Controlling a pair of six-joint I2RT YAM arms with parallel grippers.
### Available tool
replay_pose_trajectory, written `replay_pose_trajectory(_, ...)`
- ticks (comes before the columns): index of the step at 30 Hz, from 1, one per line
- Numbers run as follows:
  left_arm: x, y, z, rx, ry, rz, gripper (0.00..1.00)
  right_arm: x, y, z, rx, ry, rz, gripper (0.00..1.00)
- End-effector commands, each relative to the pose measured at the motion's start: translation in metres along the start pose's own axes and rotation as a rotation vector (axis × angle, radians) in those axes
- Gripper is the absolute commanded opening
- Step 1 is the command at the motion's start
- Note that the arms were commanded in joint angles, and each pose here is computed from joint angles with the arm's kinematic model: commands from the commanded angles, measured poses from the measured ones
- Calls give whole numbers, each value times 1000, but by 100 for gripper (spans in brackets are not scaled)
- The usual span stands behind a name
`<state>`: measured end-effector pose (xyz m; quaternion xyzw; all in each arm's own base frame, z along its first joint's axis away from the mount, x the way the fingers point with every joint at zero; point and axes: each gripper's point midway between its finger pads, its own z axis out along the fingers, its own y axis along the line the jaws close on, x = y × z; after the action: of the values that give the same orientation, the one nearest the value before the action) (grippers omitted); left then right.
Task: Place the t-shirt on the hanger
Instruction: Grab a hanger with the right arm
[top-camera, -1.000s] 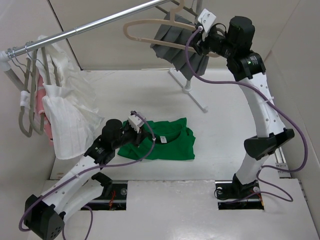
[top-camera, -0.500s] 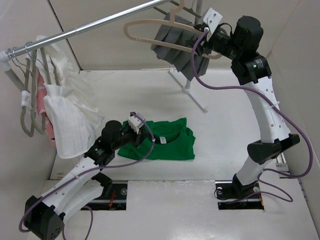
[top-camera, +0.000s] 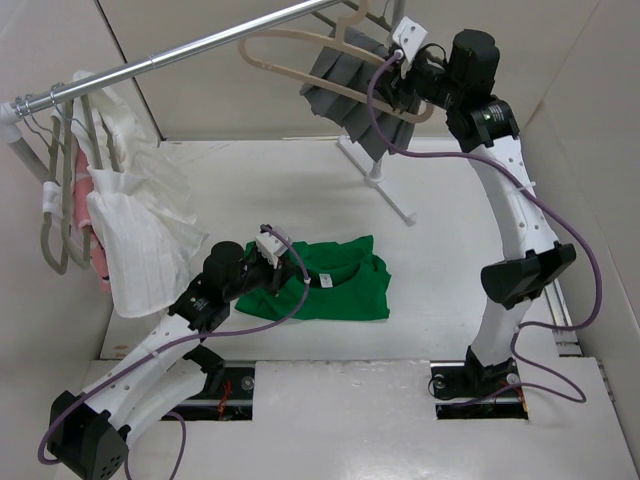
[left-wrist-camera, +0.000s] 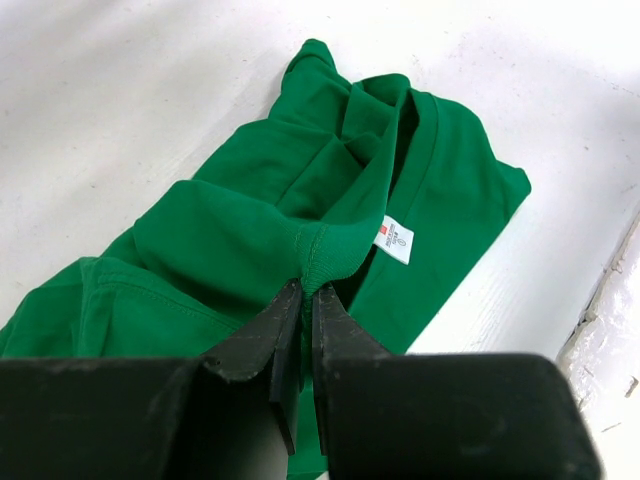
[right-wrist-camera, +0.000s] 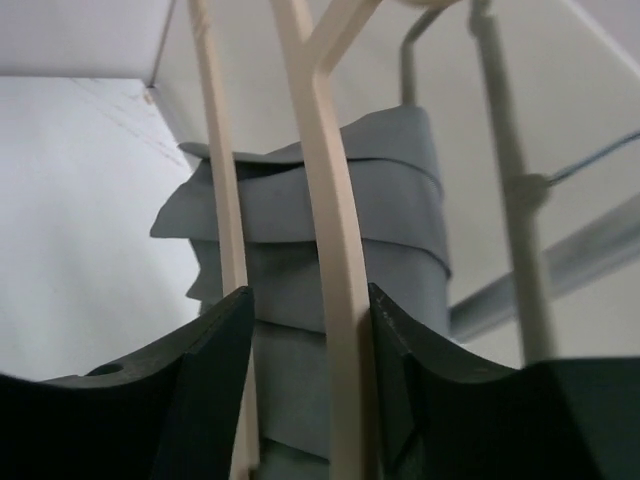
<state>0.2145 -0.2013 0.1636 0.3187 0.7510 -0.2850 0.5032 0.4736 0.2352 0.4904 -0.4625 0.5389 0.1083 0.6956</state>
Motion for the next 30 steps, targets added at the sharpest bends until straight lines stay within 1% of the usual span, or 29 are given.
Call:
replay_pose_trajectory(1, -14, 0, -1, 0, -61, 8, 0, -29, 4, -6, -46, -87, -23, 51)
replay_pose_trajectory(2, -14, 0, -1, 0, -61, 8, 0, -30, 6, -6, -57, -94, -23, 42)
replay_pose_trajectory(4, -14, 0, -1, 0, -61, 8, 0, -32, 12, -8, -81, -102, -20, 35)
replay_pose_trajectory(5, -12, 0, 0, 0, -52, 5, 0, -34, 18, -10, -91, -102, -17, 27)
replay_pose_trajectory(8, -12, 2, 1, -9, -52, 5, 0, -43, 23, -15, -88, -126, -15, 14)
replay_pose_trajectory(9, -12, 2, 1, -9, -52, 5, 0, -47, 27, -15, -93, -137, -8, 3)
replay_pose_trajectory(10, -12, 2, 1, -9, -52, 5, 0, -47, 24, -17, -71, -131, 3, 0)
replay_pose_trajectory(13, -18, 5, -1, -33, -57, 6, 0, -55, 20, -24, -32, -147, 48, 0)
replay_pose_trajectory(14, -25, 6, -3, -34, -65, 31, 0, -67, 16, -27, -14, -180, 41, 0)
replay_pose_trajectory(15, -25, 7, -2, -34, -55, 37, 0, -72, 20, -30, -11, -193, 70, 0)
replay_pose_trajectory(17, -27, 8, -3, -43, -43, 44, 0, -92, 17, -36, 14, -237, 53, 0)
replay_pose_trajectory(18, -37, 8, -4, -44, -63, 51, 0, -99, 25, -33, -1, -255, 50, 0)
replay_pose_trajectory(19, -37, 8, -3, -44, -51, 47, 0, -110, 24, -39, 10, -273, 41, 0)
replay_pose_trajectory(21, -47, 8, -6, -44, -69, 53, 0, -119, 31, -42, -18, -295, 34, 0)
replay_pose_trajectory(22, -45, 8, -4, -44, -60, 50, 0, -128, 38, -45, -36, -315, 28, 0)
replay_pose_trajectory(23, -53, 5, -5, -30, -75, 41, 0, -128, 44, -47, -50, -309, 37, 0)
replay_pose_trajectory(25, -53, 4, -4, -29, -68, 24, 0, -122, 55, -51, -87, -290, 52, 0)
replay_pose_trajectory(28, -63, 1, -6, -19, -87, 7, 0, -94, 80, -60, -136, -222, 100, 0)
replay_pose_trajectory(30, -58, 1, -4, -19, -70, -11, 0, -66, 105, -76, -173, -150, 136, 0)
